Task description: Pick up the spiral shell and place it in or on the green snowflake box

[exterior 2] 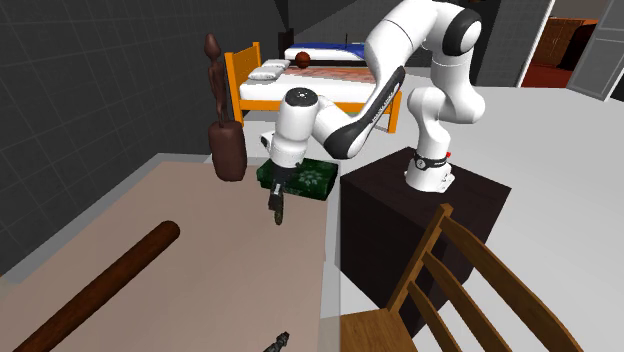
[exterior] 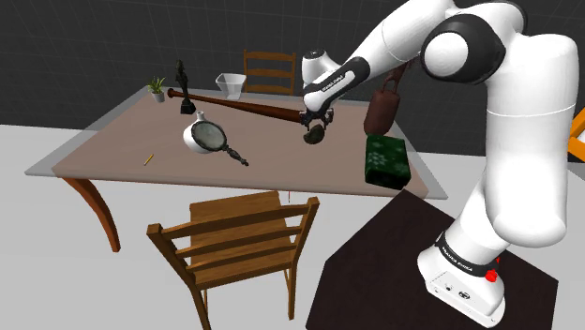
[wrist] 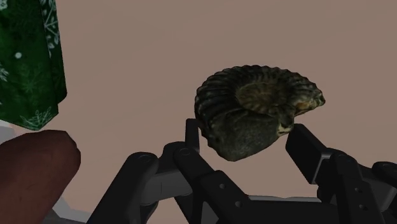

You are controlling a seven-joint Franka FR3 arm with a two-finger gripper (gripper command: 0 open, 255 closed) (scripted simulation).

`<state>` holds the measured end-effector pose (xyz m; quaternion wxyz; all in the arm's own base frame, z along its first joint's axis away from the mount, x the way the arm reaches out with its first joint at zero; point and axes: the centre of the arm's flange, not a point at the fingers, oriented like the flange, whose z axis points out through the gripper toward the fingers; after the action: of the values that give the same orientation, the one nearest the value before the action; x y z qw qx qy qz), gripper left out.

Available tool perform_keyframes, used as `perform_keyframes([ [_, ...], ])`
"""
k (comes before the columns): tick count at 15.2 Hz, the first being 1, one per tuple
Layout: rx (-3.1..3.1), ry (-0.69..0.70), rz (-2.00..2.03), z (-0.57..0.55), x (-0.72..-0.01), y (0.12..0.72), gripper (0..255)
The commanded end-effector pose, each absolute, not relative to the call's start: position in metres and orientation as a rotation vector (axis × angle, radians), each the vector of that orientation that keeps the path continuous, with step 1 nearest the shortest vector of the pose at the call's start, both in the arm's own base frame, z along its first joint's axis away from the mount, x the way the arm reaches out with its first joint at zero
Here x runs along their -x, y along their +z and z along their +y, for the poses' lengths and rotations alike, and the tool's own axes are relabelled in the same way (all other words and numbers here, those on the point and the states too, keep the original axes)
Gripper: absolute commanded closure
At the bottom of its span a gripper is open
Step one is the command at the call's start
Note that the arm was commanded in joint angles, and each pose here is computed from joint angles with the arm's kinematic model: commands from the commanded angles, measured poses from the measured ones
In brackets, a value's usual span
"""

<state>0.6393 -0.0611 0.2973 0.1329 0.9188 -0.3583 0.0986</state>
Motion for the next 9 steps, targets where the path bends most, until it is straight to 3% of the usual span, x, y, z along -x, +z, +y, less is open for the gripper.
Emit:
perform_keyframes([
  [1, -2.665, 0.286, -1.039, -0.061, -0.639, 0.304, 255],
  [9, -2.665, 0.286, -1.039, -0.14, -0.569, 0.308, 255],
])
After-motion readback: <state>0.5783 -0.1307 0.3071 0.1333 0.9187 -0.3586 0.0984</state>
